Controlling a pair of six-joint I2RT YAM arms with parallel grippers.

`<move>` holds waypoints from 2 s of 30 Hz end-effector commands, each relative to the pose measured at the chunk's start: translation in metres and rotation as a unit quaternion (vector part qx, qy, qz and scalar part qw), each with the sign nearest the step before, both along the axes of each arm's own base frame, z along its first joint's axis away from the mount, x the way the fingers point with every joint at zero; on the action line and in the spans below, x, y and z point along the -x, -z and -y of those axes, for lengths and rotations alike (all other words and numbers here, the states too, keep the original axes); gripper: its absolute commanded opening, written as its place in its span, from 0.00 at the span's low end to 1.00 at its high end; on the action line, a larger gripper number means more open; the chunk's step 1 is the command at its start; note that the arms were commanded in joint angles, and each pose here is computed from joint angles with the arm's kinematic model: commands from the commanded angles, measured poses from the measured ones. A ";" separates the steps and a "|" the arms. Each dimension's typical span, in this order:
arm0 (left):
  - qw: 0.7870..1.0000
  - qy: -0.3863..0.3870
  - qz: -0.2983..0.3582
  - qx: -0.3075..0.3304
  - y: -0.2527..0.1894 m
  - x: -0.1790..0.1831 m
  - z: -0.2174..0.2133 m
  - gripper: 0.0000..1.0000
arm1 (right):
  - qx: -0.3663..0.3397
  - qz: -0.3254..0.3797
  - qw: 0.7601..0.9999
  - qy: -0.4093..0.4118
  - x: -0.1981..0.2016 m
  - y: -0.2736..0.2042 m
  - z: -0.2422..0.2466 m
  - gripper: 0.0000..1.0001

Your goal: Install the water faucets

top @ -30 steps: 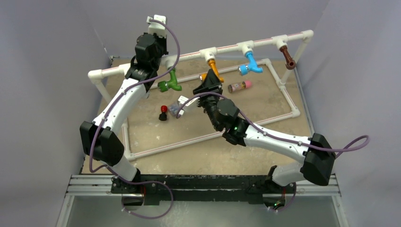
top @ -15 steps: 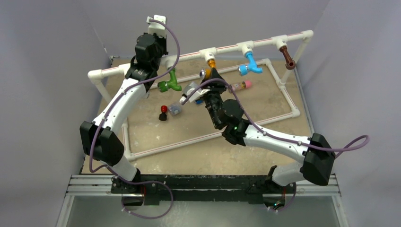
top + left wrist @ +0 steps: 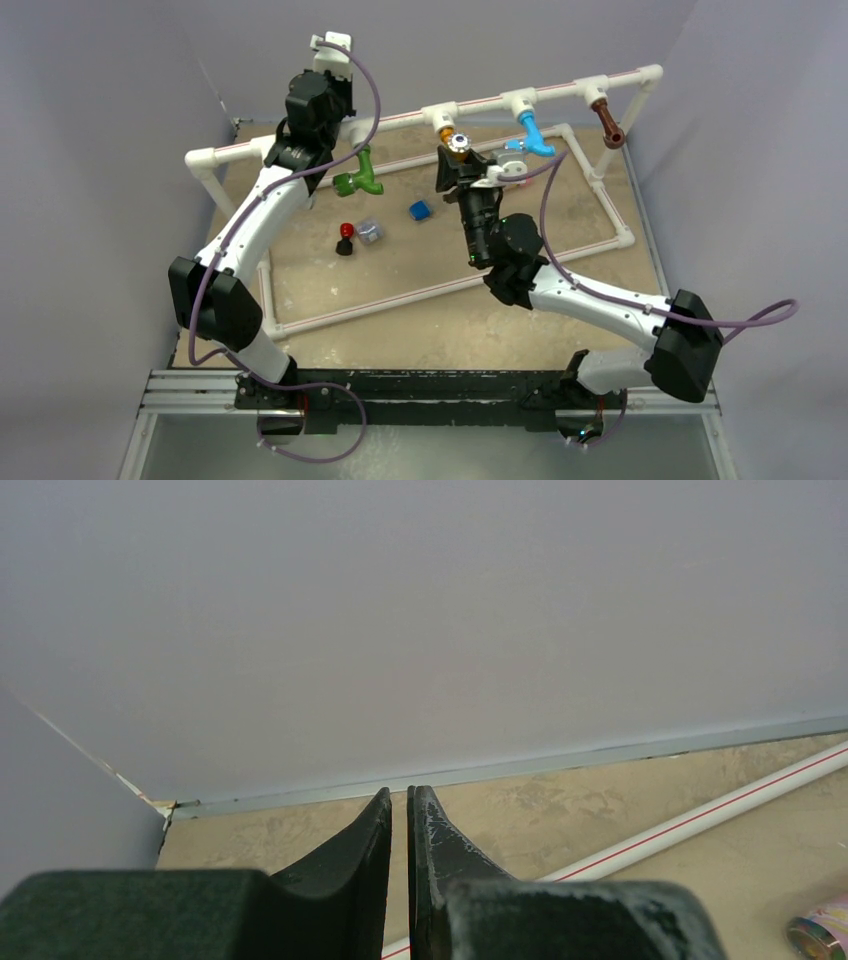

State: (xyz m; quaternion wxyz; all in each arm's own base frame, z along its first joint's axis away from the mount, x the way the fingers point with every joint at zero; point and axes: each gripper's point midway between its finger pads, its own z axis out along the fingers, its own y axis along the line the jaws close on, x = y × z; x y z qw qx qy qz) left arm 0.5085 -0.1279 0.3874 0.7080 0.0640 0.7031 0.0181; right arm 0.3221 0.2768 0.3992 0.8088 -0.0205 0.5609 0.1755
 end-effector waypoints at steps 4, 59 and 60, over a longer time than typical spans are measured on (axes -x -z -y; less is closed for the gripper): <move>0.995 0.004 -0.095 -0.039 0.071 0.000 0.002 0.09 | -0.336 -0.040 0.928 -0.154 0.026 -0.028 -0.006 0.00; 0.994 0.006 -0.098 -0.044 0.075 0.000 0.006 0.09 | -0.031 -0.016 0.994 -0.103 0.054 -0.021 0.058 0.88; 0.994 0.005 -0.097 -0.045 0.074 0.000 0.006 0.09 | 0.011 -0.001 0.995 -0.097 0.054 -0.022 0.058 0.88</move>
